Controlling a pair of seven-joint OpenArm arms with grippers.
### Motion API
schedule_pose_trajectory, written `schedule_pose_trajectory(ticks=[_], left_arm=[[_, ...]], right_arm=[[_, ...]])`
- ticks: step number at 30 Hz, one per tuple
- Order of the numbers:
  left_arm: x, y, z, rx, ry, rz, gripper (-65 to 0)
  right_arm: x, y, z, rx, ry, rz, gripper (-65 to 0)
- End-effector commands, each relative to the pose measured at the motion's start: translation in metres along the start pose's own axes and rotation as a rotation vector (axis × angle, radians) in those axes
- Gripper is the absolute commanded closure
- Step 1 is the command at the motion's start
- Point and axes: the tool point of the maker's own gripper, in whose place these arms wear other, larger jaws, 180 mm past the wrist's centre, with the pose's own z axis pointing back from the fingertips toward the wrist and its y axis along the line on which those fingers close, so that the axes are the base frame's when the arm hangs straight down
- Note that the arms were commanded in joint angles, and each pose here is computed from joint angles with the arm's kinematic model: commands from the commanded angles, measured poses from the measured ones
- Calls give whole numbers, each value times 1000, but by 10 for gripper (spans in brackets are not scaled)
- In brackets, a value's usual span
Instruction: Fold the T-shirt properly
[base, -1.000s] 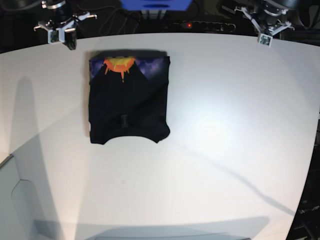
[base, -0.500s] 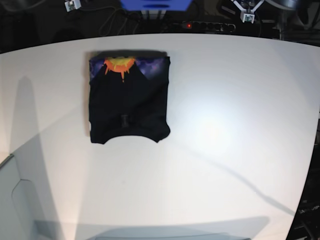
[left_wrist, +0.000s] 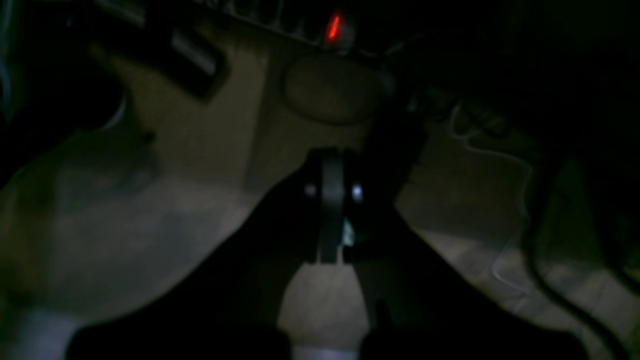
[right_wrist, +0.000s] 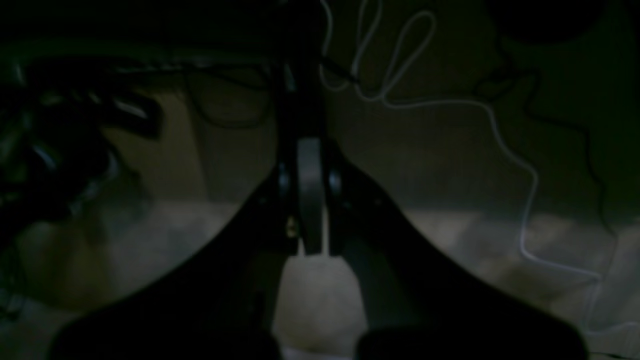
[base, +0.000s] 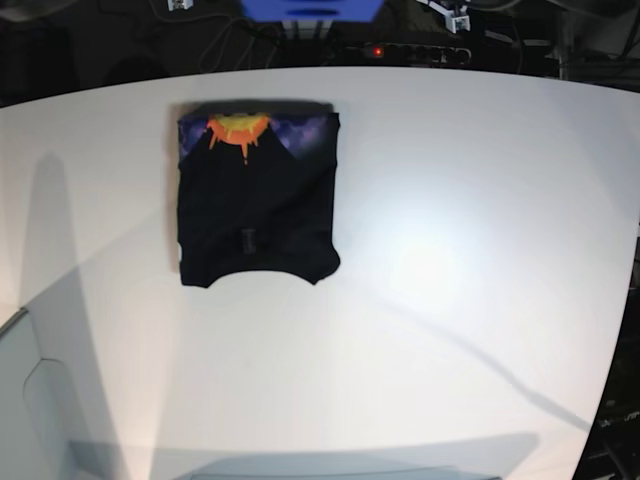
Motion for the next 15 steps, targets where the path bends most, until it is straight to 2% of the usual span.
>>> schedule_pose_trajectory(ticks=[1, 4, 7, 15], left_arm=[[-20, 2, 1, 33, 58, -12, 0], [-15, 0, -8, 95, 79, -60, 0], [-8, -17, -15, 94, 77, -117, 0], [-2, -23, -18, 88, 70, -137, 0]], right_arm=[[-5, -14, 1, -53, 16, 43, 0], [-1, -16, -9, -124, 36, 145, 0], [4, -18, -12, -166, 37, 199, 0], [5, -6, -15, -158, 33, 192, 0]])
